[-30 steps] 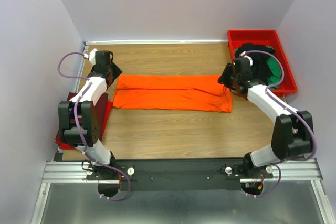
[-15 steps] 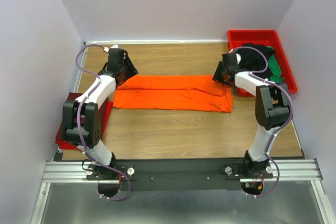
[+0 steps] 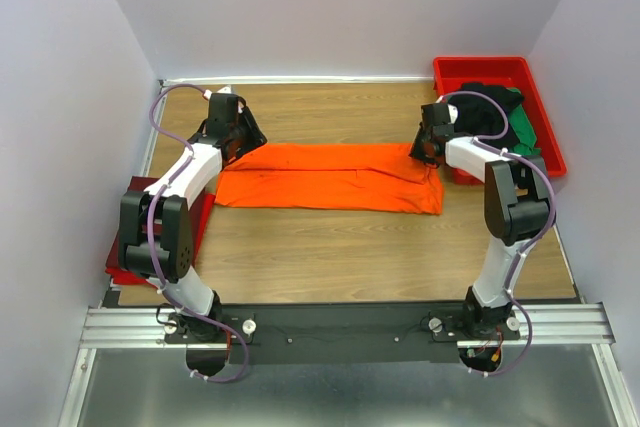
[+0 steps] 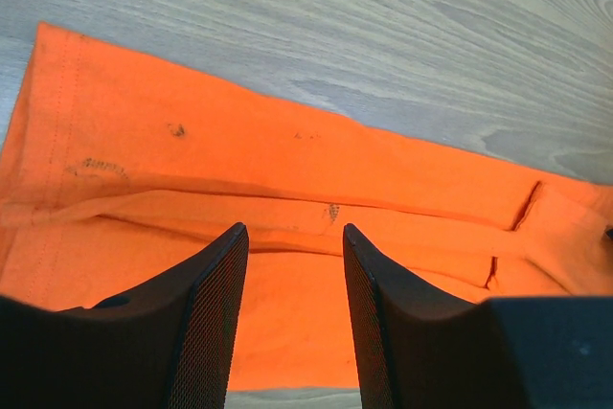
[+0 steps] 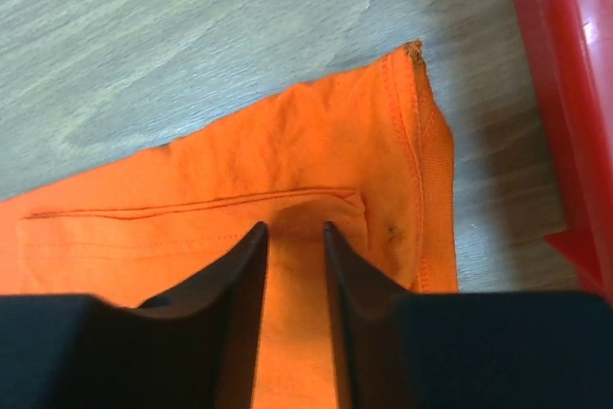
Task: Fold and stack the t-shirts
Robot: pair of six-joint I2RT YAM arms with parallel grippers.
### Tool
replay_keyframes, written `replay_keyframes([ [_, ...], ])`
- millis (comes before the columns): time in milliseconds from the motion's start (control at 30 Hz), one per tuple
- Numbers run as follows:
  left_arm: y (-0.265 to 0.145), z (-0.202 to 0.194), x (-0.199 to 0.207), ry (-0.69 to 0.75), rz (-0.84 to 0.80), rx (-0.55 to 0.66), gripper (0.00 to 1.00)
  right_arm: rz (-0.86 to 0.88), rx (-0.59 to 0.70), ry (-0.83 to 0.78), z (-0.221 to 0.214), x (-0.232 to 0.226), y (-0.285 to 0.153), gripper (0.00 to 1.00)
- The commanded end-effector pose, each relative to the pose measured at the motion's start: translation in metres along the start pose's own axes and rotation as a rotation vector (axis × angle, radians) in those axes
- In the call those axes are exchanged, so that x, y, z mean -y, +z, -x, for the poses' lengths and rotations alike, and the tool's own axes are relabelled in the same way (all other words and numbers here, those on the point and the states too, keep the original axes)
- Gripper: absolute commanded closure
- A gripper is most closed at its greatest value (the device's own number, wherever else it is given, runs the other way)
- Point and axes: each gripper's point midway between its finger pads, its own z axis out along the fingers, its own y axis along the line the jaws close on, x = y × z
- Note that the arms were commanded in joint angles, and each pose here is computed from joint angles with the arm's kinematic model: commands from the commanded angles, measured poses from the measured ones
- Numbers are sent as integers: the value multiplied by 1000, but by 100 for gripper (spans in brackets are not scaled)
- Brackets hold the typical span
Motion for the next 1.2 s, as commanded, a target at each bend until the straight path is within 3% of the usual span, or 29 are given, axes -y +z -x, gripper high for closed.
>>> replay_keyframes([
  [0, -3, 6, 11, 22, -39, 3, 48, 24, -17, 18, -5, -2, 1, 69],
  [133, -2, 5, 11, 24, -39, 1, 48, 53, -29, 21, -8, -7, -3, 85],
  [200, -3, 4, 10, 23, -38, -2, 48, 52, -22, 26, -6, -7, -6, 86],
  [367, -4, 3, 11, 22, -44, 0, 48, 37, 1, 30, 1, -5, -7, 68],
  [500, -4, 4, 12, 23, -48, 3, 48, 100, 2, 5, 8, -22, -7, 61],
  [600, -6, 3, 12, 24, -49, 2, 48, 25, 47, 8, 16, -9, -7, 49],
  [900, -6, 2, 13, 28, -46, 3, 48, -74, 78, 11, 13, 15, -12, 49],
  [1167, -6, 1, 14, 31, -47, 1, 48, -44, 51, 14, 7, 8, -7, 50],
])
